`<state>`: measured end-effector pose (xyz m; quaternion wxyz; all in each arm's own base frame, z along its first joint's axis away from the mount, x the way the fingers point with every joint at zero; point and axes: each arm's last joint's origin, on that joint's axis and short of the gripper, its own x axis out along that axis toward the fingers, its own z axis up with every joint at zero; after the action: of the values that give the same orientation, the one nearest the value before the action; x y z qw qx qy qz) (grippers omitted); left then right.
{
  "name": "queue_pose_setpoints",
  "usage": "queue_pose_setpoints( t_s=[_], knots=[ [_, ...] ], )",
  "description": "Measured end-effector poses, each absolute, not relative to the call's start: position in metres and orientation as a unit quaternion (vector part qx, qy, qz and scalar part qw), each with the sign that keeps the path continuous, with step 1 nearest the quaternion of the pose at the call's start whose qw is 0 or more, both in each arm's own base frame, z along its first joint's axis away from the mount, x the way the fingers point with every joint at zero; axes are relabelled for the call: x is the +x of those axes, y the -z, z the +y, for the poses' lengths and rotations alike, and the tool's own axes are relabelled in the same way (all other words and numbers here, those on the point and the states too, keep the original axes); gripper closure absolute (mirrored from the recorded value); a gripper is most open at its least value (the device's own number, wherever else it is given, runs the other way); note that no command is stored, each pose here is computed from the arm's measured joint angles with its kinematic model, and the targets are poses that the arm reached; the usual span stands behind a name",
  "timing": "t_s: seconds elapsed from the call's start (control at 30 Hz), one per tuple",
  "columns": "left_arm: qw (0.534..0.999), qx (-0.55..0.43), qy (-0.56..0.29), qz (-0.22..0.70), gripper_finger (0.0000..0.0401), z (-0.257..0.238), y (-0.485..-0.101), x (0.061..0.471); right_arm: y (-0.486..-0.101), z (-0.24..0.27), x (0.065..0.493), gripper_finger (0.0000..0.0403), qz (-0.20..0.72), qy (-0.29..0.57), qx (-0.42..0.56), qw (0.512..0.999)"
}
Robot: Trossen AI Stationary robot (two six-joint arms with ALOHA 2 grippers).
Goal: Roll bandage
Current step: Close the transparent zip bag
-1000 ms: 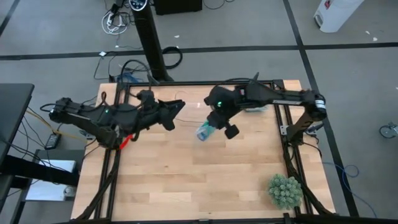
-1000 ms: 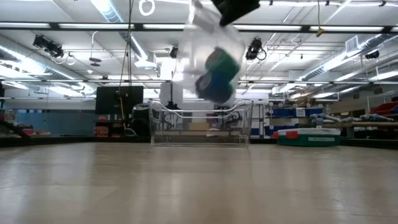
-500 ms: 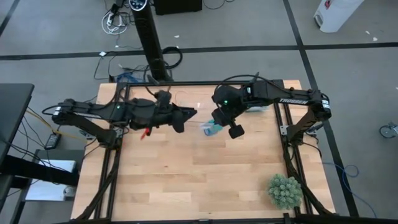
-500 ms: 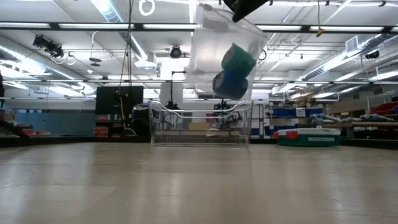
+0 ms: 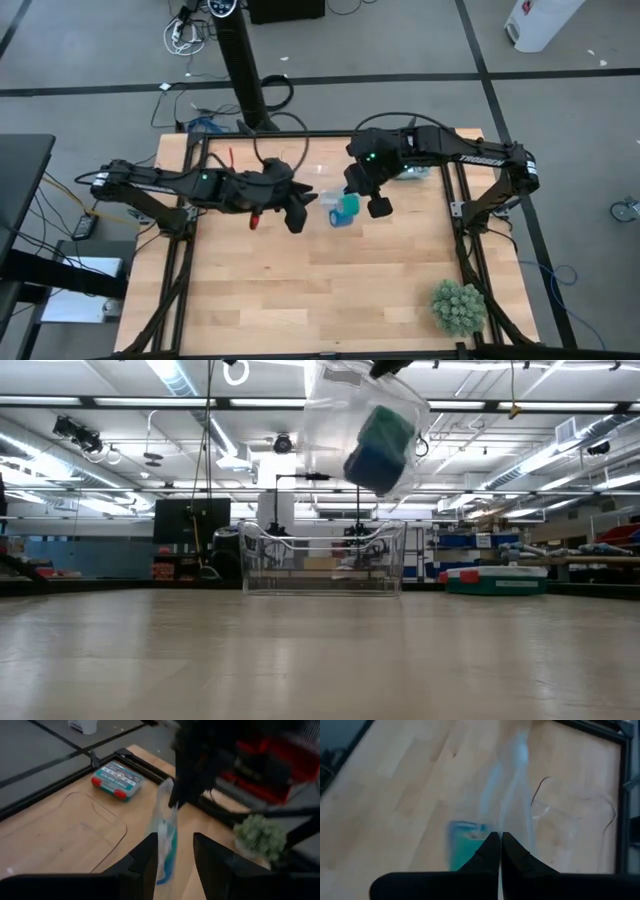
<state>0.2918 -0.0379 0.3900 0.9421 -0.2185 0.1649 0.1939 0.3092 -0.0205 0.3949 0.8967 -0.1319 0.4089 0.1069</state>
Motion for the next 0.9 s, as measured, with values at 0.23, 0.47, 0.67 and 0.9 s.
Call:
queue_pose_setpoints(
  t_s=[0.23,0.47,0.67,0.9],
  knots=[
    [0.945,-0.19,-0.185,0.194,0.027,-0.04,-0.381,0.299,-0.398,-0.024,0.307,0.0403,0.402,-0.104,-0.084,0.906],
    [0.939,-0.184,-0.208,0.202,0.027,-0.038,-0.378,0.297,-0.405,-0.023,0.304,0.0403,0.379,-0.103,-0.089,0.915],
    [0.94,-0.179,-0.21,0.2,0.027,-0.039,-0.374,0.304,-0.408,-0.022,0.307,0.0403,0.356,-0.117,-0.083,0.923],
    [0.945,-0.173,-0.218,0.174,0.0294,-0.039,-0.376,0.31,-0.41,-0.018,0.309,0.0403,0.343,-0.126,-0.08,0.928]
  ],
)
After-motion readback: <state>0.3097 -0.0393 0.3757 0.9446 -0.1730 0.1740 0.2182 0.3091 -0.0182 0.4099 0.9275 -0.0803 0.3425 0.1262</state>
